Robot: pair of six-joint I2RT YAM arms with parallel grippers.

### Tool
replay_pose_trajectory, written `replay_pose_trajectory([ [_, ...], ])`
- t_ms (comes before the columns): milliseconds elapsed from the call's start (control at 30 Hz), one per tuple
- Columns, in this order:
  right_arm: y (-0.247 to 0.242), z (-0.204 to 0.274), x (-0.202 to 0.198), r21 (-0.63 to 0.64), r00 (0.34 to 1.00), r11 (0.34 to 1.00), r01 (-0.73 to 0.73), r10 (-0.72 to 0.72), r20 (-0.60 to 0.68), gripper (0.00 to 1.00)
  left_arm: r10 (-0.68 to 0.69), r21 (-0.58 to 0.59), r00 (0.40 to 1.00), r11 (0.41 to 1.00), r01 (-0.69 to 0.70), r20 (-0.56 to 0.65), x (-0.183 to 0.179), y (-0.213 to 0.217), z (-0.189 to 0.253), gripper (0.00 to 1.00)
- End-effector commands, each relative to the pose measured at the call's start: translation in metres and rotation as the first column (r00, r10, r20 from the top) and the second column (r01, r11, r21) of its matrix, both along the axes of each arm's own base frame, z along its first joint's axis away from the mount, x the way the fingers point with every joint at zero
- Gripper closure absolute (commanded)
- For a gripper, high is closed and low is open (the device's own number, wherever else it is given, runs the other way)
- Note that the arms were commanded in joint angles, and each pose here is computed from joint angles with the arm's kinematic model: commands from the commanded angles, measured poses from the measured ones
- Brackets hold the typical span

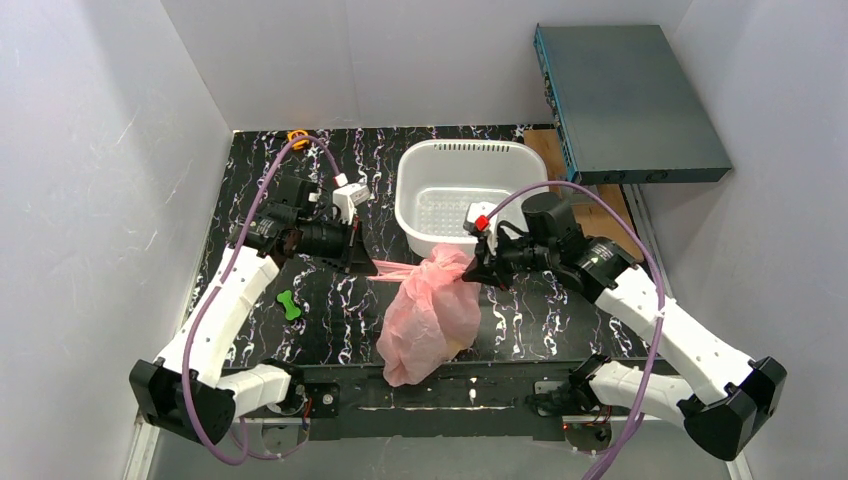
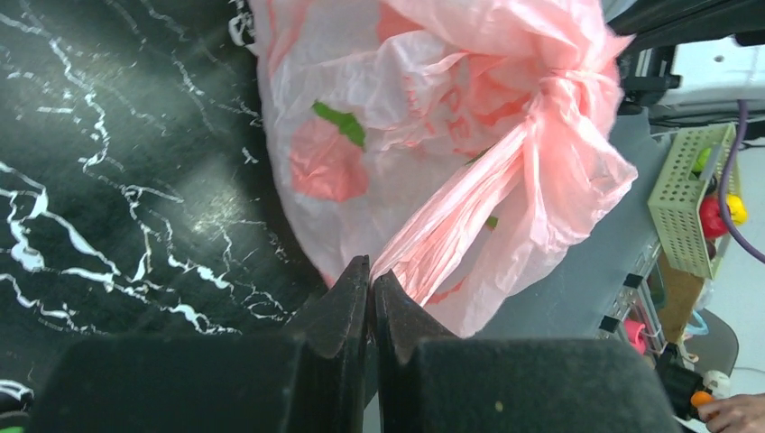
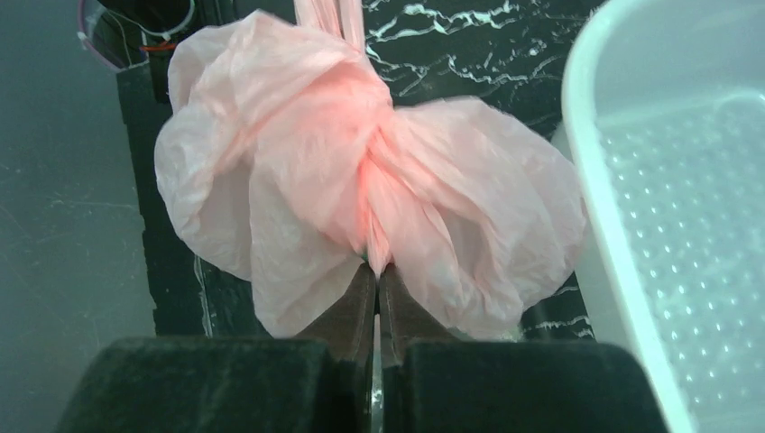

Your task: Place the fake fruits into the plastic bag and tie a complex knot

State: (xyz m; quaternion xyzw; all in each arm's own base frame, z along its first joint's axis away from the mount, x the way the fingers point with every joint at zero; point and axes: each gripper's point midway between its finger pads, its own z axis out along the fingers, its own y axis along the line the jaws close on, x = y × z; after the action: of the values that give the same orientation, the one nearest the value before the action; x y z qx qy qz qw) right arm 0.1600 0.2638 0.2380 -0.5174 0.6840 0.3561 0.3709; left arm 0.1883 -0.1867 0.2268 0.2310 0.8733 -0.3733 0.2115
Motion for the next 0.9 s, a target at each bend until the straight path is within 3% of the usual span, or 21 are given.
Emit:
replay_pose_trajectory([
  [0,-0.038,-0.021,-0.004,-0.097,1.0,0.995,-0.005,0.006,0.005,0.99,0.134,0.182,0.991,0.975,-0.129,-0.016,0.009,0.041,-0.034,1.0],
  [367,-0.083,-0.034,-0.005,-0.159,1.0,0.987,0.017,-0.016,0.01,0.99,0.207,0.31,0.978,0.932,-0.189,-0.027,0.009,0.071,-0.07,1.0],
  [567,-0.094,-0.057,-0.005,-0.208,0.999,0.978,0.013,-0.007,0.031,0.99,0.252,0.326,0.967,0.918,-0.224,-0.046,0.014,0.082,-0.078,1.0],
  [767,-0.103,-0.083,-0.011,-0.255,0.999,0.967,-0.012,0.022,0.034,0.99,0.335,0.431,0.939,0.86,-0.274,-0.072,0.018,0.105,-0.101,1.0],
  [867,-0.096,-0.08,-0.012,-0.227,1.0,0.974,-0.02,0.024,0.015,0.99,0.275,0.291,0.954,0.929,-0.231,-0.121,0.015,0.079,-0.089,1.0],
])
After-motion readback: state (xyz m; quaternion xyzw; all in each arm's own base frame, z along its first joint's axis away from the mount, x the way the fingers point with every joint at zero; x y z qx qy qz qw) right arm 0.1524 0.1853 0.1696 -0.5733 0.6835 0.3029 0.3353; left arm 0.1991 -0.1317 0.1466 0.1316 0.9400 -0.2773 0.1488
